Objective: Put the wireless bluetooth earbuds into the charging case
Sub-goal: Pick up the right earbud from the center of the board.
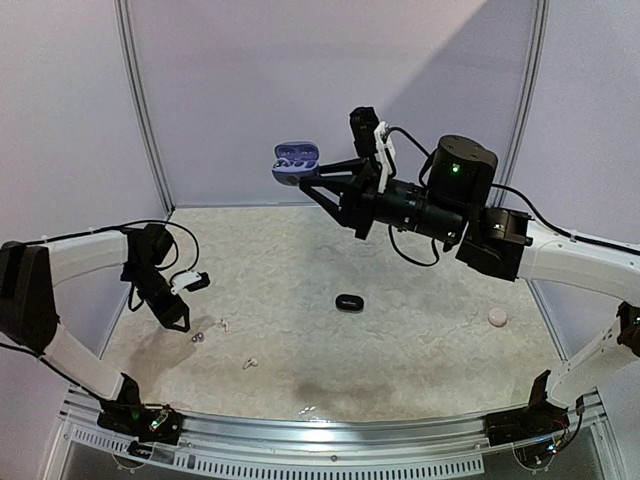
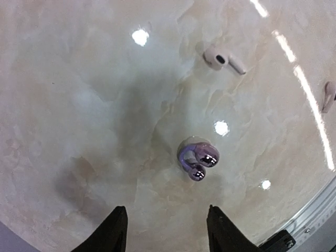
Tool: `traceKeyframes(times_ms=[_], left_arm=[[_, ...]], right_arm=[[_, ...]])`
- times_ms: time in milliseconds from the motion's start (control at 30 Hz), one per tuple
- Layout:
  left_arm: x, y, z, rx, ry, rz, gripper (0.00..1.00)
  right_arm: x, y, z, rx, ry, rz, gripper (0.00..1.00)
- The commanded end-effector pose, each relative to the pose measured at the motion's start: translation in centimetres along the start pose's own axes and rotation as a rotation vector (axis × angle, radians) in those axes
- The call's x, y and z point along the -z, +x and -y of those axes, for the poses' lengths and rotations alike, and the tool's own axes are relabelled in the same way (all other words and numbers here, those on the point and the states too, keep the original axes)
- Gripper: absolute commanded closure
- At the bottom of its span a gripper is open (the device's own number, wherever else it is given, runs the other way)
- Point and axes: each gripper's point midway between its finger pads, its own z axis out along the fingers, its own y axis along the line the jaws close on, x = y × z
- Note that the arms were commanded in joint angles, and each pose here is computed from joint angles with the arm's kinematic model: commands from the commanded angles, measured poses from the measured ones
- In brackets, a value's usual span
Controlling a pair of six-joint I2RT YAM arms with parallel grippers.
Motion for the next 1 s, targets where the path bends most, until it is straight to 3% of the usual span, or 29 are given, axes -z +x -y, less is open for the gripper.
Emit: traceKeyframes(times_ms=[0,300,967], left_arm=[[-1.4,-0.5,-2.0,0.009,-0.045,-0.011,0.49],[-3.8,-0.9,-1.5,-0.011,0.047,-0.023,0.50],[-4.4,0.2,0.3,-0.062,0.105,-0.025,0.52]], right_arm=[[1.0,-1.1,-0.1,-0.003,-0.002,0.028,1.00],[1.6,-1.0,0.2,-0.021,0.019,0.029,1.00],[1.6,-0.5,0.5,-0.031,0.034,0.010,1.00]])
